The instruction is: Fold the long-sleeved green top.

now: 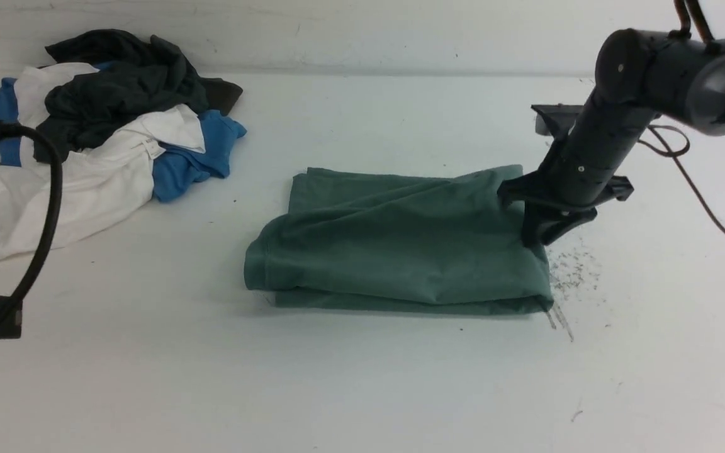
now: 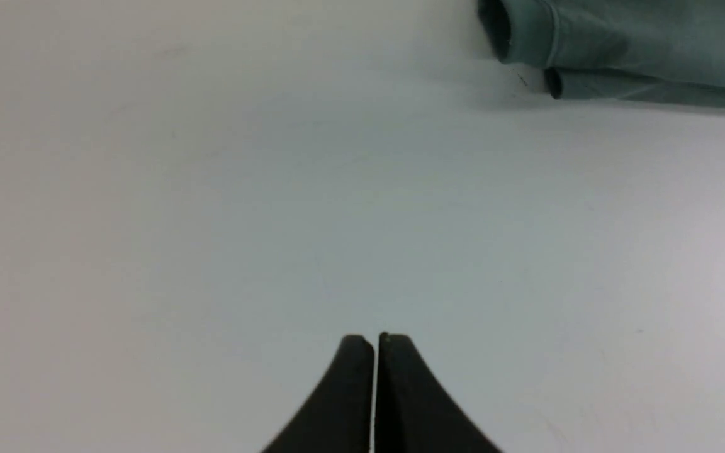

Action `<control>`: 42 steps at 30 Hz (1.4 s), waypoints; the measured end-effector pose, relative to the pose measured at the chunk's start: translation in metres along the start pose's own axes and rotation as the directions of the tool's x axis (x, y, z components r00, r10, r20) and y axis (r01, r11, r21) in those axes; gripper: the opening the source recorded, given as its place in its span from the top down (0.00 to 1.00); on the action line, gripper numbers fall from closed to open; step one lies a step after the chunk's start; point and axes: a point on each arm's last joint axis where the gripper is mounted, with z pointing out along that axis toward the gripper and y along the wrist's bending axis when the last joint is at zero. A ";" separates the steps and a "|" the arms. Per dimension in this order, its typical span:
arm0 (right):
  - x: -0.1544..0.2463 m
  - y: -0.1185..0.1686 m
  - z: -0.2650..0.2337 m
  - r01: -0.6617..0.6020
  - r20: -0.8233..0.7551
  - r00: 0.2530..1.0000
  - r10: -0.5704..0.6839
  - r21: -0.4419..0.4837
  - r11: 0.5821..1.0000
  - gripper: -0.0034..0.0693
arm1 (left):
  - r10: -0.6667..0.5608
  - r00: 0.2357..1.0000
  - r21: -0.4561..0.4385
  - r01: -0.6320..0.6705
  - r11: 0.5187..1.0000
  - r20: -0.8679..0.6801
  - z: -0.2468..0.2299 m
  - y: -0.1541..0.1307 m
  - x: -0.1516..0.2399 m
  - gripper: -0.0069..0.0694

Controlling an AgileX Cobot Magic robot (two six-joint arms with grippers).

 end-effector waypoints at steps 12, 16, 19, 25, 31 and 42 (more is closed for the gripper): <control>0.121 0.007 -0.140 0.010 0.147 0.989 -0.029 0.126 0.992 0.57 | 0.002 1.000 -0.003 -0.002 1.000 -0.030 -0.013 0.001 0.013 0.92; 0.205 0.016 -0.211 -0.004 0.503 0.863 -0.056 0.117 0.993 0.78 | 0.002 1.000 -0.003 -0.003 1.000 -0.030 -0.013 0.001 0.013 0.92; 0.255 0.019 -0.241 -0.002 0.723 0.687 -0.078 0.109 0.994 0.89 | 0.002 1.000 -0.003 -0.003 1.000 -0.030 -0.013 0.001 0.013 0.92; 0.362 0.018 -0.255 0.001 0.954 0.284 -0.093 0.096 0.995 0.97 | 0.002 1.000 -0.002 -0.002 1.000 -0.022 -0.013 0.001 0.012 0.92; 0.415 0.013 -0.228 0.001 0.996 0.080 -0.040 0.040 0.999 0.97 | 0.002 1.000 0.002 -0.002 1.000 0.005 -0.013 0.001 0.010 0.92; 0.415 0.004 -0.182 -0.017 0.994 0.074 -0.081 0.082 0.996 0.97 | 0.007 0.997 0.012 -0.008 1.000 0.083 -0.018 0.001 0.012 0.92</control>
